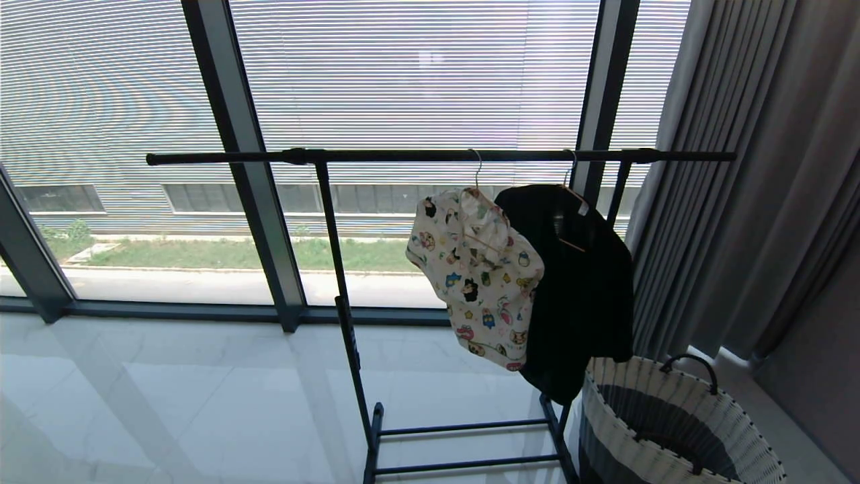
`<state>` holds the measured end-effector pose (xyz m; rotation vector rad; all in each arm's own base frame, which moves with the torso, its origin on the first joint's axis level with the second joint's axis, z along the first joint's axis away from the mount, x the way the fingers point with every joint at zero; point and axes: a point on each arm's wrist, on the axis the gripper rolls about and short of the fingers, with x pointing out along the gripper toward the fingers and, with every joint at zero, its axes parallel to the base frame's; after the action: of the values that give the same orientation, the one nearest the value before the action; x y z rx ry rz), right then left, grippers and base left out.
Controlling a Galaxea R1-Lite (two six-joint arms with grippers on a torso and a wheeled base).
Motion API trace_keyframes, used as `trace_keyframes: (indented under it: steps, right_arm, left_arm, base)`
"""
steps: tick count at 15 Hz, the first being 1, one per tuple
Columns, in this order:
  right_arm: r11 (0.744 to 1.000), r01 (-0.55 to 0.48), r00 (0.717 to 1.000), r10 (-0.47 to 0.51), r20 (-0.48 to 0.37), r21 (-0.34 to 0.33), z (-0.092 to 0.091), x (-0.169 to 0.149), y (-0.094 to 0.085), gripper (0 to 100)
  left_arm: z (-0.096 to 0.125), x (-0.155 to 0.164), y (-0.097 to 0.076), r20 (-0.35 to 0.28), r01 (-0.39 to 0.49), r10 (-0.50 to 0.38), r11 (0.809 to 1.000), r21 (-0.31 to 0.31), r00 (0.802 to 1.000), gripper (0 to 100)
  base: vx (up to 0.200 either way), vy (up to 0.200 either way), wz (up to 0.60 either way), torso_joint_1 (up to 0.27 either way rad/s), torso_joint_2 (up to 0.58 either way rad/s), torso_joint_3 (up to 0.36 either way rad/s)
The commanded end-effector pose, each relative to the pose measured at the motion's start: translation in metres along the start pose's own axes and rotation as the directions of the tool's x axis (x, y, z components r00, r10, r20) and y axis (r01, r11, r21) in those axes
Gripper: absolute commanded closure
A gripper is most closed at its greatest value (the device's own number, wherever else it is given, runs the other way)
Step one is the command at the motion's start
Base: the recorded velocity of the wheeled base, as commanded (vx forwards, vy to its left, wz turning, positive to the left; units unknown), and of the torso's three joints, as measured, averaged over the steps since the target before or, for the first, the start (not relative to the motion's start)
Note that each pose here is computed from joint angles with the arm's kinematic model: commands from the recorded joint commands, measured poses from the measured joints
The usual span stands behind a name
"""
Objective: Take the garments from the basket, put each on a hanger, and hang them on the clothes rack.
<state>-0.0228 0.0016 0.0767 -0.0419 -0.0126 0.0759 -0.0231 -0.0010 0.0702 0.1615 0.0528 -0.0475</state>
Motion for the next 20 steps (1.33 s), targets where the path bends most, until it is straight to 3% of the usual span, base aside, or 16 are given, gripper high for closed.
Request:
trace_keyframes:
  steps: [1, 20]
  right_arm:
    - [1.000, -0.001, 1.000, 0.001, 0.000, 0.002, -0.0001, 0.0000, 0.0000, 0]
    - [1.000, 0.001, 1.000, -0.001, 0.000, 0.002, -0.0001, 0.0000, 0.0000, 0]
  left_arm:
    - [-0.0002, 0.0000, 0.0000, 0.000, 0.000, 0.000, 1.000, 0.000, 1.000, 0]
    - [-0.0002, 0.0000, 0.0000, 0.000, 0.000, 0.000, 1.000, 0.000, 1.000, 0]
  base:
    - [0.000, 0.000, 0.00, -0.095, 0.23, 0.110]
    - [0.000, 0.000, 0.00, -0.210, 0.49, 0.277]
